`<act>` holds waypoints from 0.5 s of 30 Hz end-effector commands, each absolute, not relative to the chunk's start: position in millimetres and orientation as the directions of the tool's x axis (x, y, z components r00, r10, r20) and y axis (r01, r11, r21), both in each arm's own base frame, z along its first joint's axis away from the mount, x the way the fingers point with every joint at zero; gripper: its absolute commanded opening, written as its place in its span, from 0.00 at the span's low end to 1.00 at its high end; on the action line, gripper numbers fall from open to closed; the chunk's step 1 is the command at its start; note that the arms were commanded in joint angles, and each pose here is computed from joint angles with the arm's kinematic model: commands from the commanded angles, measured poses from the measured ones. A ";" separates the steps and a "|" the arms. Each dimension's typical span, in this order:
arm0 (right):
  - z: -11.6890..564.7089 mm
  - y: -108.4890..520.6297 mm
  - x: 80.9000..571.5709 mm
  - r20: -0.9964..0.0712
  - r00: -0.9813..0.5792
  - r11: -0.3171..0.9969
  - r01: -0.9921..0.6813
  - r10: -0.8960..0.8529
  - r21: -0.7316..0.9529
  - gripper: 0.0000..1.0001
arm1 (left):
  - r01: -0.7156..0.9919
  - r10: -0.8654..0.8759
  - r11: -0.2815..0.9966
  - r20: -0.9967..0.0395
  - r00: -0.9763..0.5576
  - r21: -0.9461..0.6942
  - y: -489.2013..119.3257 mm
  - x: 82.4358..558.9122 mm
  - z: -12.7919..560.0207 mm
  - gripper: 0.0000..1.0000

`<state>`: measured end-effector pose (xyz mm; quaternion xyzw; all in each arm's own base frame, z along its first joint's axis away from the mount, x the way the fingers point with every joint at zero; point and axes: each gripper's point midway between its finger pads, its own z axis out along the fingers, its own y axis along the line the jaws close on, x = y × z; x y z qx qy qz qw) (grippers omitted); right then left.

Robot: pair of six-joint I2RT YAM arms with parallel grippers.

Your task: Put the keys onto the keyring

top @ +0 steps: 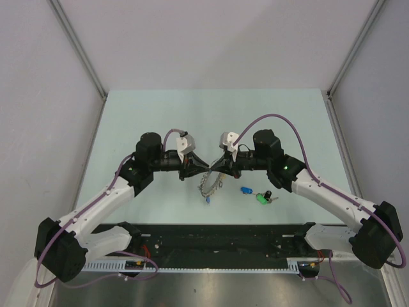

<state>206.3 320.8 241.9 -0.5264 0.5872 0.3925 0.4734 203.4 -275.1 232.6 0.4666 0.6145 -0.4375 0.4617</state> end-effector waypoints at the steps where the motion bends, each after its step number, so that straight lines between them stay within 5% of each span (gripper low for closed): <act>1: 275.8 327.6 204.5 -0.983 0.096 0.104 -0.988 -0.157 -0.113 0.00 | 0.984 0.190 0.132 -0.971 -0.143 -0.119 -278.6 197.3 236.2 0.17; 13: 277.0 327.3 204.6 -0.986 0.080 0.106 -0.990 -0.148 -0.097 0.00 | 0.986 0.177 0.137 -0.978 -0.114 -0.090 -278.9 196.1 239.8 0.00; 15: 279.7 325.7 205.6 -0.987 0.072 0.118 -0.989 -0.143 -0.089 0.10 | 0.987 0.164 0.146 -0.982 -0.096 -0.072 -277.5 195.8 243.3 0.00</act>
